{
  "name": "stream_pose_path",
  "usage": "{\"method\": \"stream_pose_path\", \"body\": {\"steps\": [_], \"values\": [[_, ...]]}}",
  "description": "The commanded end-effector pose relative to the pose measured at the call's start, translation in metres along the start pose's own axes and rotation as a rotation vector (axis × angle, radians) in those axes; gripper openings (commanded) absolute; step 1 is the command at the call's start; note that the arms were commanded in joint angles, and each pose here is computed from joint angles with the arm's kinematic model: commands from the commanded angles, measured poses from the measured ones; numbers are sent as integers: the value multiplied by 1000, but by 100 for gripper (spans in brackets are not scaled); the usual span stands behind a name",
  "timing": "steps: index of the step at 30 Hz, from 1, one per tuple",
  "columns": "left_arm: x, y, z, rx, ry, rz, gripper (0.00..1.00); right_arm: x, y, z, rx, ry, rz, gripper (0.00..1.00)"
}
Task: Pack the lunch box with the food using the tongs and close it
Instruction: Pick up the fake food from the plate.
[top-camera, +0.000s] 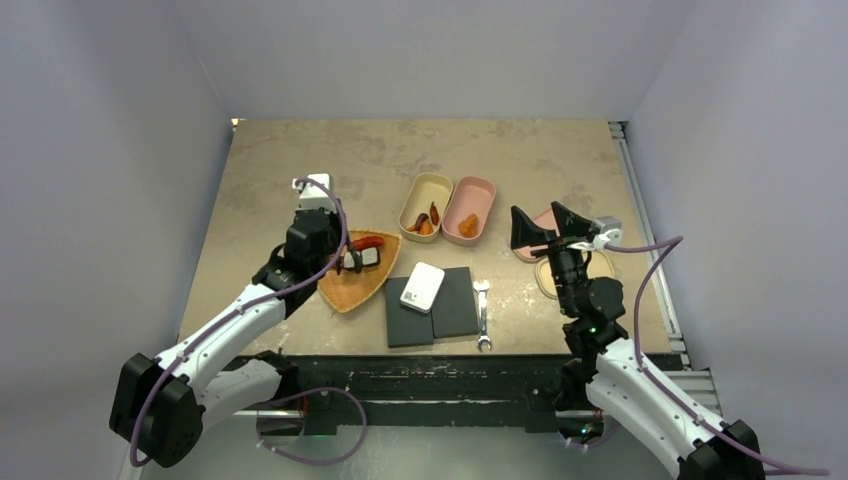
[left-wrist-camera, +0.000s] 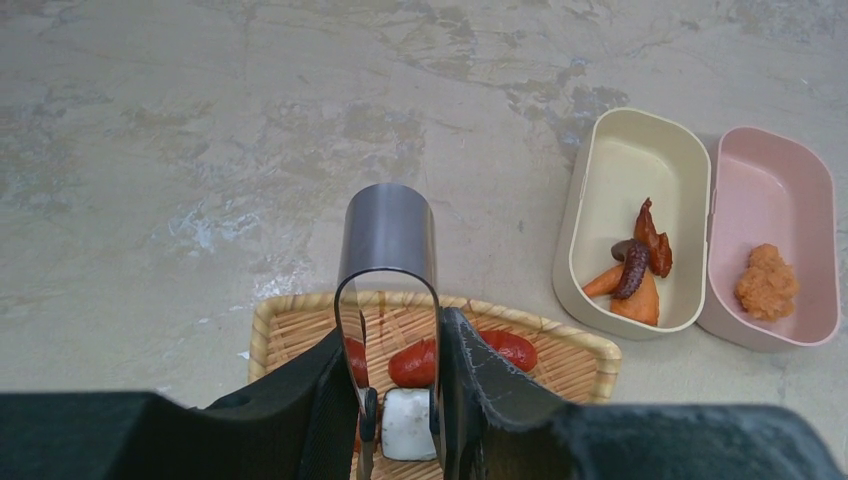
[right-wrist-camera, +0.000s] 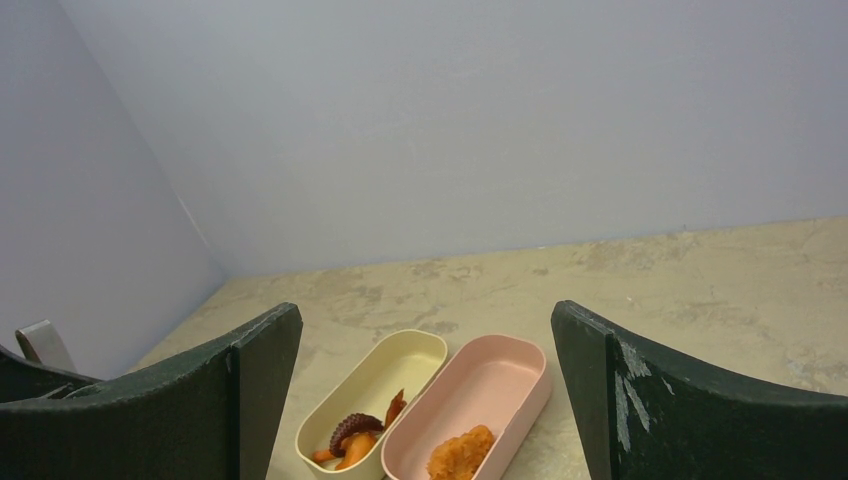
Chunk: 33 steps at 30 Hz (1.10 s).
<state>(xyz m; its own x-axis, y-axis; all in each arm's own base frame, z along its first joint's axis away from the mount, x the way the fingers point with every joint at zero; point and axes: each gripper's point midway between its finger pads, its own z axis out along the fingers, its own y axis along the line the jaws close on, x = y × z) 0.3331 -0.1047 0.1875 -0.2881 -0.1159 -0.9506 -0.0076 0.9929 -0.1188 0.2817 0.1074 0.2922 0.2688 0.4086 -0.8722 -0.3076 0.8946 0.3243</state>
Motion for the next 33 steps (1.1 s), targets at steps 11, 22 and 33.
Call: {"method": "stream_pose_path", "body": {"steps": [11, 22, 33], "values": [[-6, 7, 7, -32, -48, 9, 30, -8, 0, 1, 3, -32, 10, 99], [3, -6, 20, 21, -36, 10, 29, -7, 0, 2, 4, -29, 9, 99], [9, -3, 17, 25, -21, 17, 29, -5, 0, 2, 6, -25, 8, 99]]}}
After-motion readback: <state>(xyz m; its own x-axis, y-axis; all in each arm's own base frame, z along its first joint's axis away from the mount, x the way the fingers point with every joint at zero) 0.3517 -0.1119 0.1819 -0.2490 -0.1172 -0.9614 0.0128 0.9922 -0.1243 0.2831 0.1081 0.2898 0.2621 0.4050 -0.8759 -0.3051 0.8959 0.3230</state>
